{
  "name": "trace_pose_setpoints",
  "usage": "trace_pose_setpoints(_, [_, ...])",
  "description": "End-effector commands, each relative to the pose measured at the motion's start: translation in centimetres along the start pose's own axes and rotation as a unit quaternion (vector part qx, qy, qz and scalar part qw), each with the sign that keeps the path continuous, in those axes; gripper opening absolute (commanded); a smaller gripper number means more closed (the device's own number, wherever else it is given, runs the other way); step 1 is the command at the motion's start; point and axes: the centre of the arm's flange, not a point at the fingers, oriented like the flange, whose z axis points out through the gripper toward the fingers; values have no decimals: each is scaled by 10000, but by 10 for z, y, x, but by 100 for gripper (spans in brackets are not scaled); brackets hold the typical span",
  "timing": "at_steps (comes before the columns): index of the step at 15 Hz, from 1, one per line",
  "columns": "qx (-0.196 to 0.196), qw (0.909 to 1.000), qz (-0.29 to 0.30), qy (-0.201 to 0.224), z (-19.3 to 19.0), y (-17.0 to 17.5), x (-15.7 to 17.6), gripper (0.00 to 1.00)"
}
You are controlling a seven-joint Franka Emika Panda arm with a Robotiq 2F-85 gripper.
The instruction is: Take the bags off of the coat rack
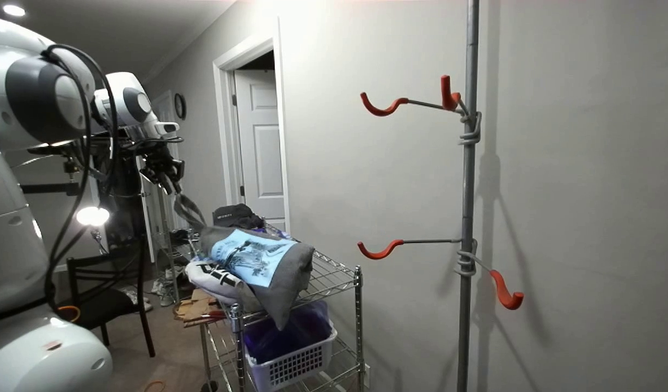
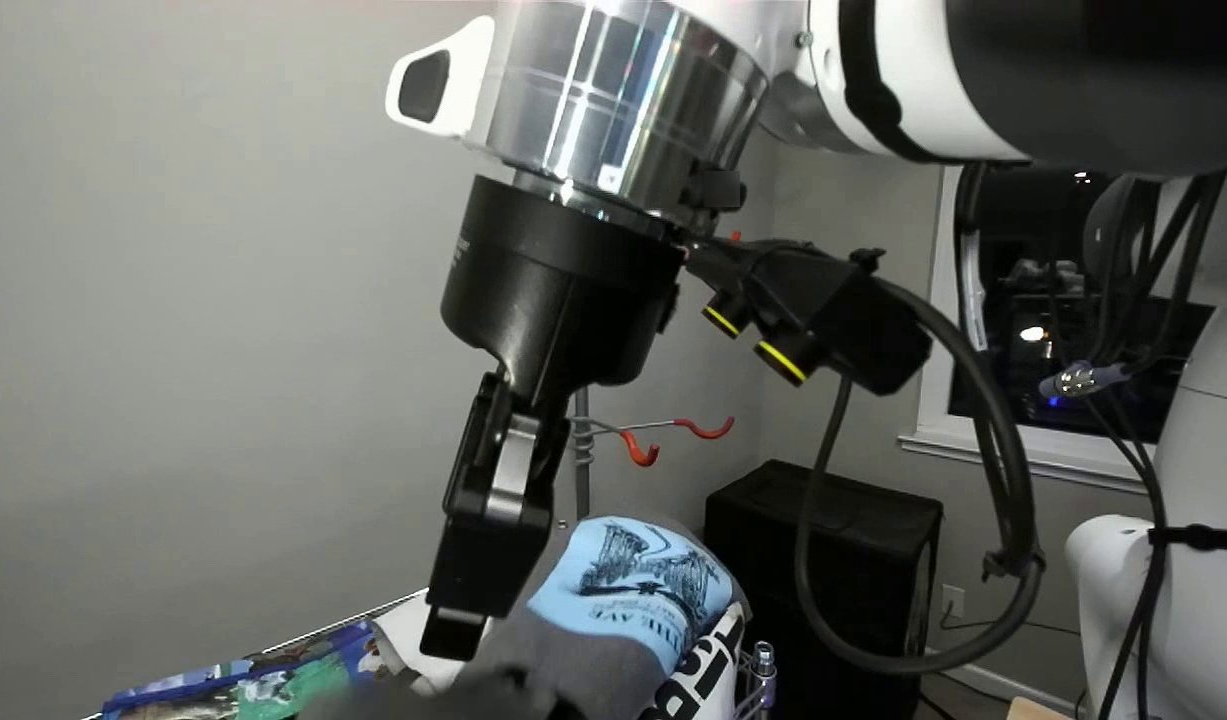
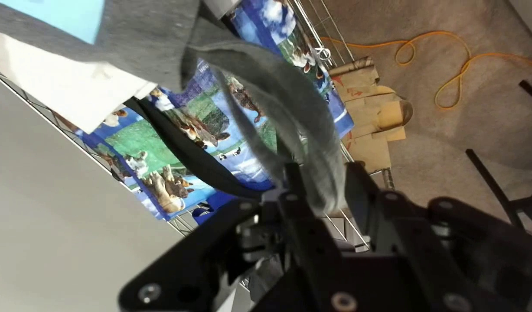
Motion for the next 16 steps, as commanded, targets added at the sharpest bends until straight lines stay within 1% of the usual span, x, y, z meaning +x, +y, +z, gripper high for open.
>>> trace_pose_setpoints(1, [-33,10000,-8,-28,10,15,-16,62])
trace_pose_setpoints(3, [-48,9999,73,-97,13,31,-22,76])
trace_pose_setpoints(4, [-55,9998,112,-137,29,60,-23,81])
trace_pose_setpoints(7, [-16,9989,217,-414,39,110,-38,100])
trace_pose_setpoints(9, [-62,9983,150,-554,42,143,-58,100])
trace_pose_setpoints(11, [-197,9977,36,-655,38,170,-84,100])
trace_pose_setpoints(14, [-317,9973,-81,-660,32,199,-123,100])
trace_pose_setpoints(16, [-434,9976,-86,-541,20,212,-153,100])
